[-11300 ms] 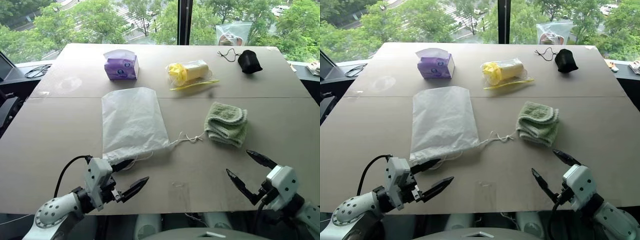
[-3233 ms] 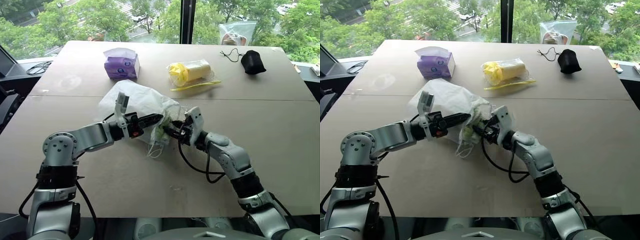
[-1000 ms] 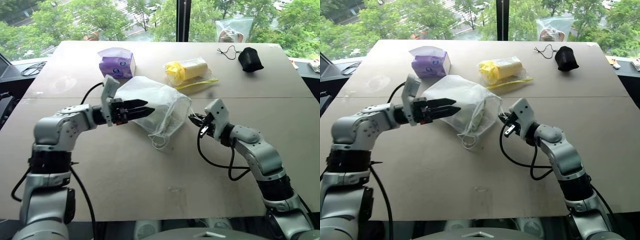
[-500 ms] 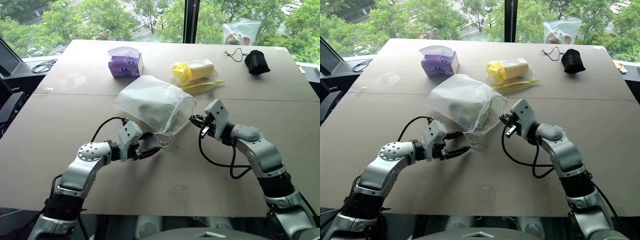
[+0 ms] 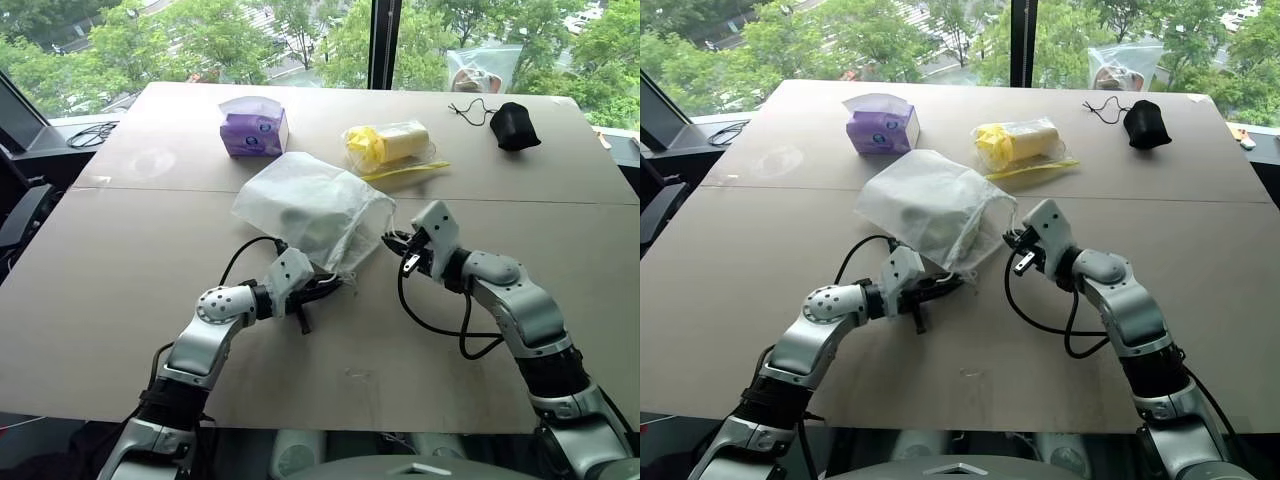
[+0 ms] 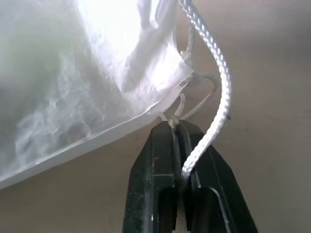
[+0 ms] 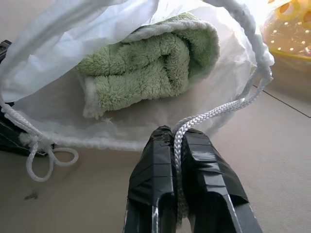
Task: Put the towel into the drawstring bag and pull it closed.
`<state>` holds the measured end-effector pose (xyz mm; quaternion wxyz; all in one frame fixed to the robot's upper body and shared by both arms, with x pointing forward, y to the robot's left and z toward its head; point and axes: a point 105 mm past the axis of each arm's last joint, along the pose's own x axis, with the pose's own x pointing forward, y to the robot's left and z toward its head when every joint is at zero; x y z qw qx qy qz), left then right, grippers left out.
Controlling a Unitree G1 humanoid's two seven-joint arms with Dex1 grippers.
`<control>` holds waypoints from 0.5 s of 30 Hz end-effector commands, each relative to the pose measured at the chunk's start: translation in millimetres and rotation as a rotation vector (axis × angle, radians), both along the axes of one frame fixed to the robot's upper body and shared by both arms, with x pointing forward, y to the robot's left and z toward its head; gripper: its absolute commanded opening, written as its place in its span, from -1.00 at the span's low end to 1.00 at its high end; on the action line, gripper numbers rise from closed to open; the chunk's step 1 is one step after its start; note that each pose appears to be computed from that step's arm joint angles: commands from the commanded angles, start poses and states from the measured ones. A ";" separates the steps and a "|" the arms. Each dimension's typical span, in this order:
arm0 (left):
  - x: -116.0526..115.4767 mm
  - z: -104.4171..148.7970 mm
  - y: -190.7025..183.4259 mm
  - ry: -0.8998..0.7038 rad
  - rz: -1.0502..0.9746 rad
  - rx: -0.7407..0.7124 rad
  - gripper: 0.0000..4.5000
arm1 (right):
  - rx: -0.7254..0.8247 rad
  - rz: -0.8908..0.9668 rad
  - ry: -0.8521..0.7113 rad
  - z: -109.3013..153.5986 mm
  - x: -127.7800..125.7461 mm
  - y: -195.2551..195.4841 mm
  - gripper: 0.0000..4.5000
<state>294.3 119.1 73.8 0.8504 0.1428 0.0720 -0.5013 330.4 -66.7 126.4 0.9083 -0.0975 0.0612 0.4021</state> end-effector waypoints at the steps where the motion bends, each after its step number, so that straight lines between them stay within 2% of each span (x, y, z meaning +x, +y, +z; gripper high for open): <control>1: 10.7 24.9 27.7 -0.145 0.147 -0.030 -0.95 | 0.045 -0.073 -0.173 39.6 8.6 -11.5 -1.00; 5: 15.8 63.3 50.1 -0.404 0.213 0.054 -0.95 | 0.046 -0.161 -0.326 74.4 21.2 -28.1 -1.00; 7: 23.4 90.9 60.5 -0.510 0.264 0.049 -0.95 | 0.078 -0.197 -0.388 97.2 25.7 -36.1 -1.00; 11: 51.3 211.9 101.6 -0.823 0.482 -0.028 -0.95 | 0.053 -0.198 -0.582 170.9 22.8 -56.3 -1.00; 13: 54.0 258.1 115.3 -0.943 0.551 -0.042 -0.95 | 0.005 -0.209 -0.667 200.9 19.9 -66.8 -1.00; 15: 61.0 279.5 132.2 -0.967 0.632 -0.043 -0.95 | -0.017 -0.240 -0.703 221.1 18.8 -80.3 -1.00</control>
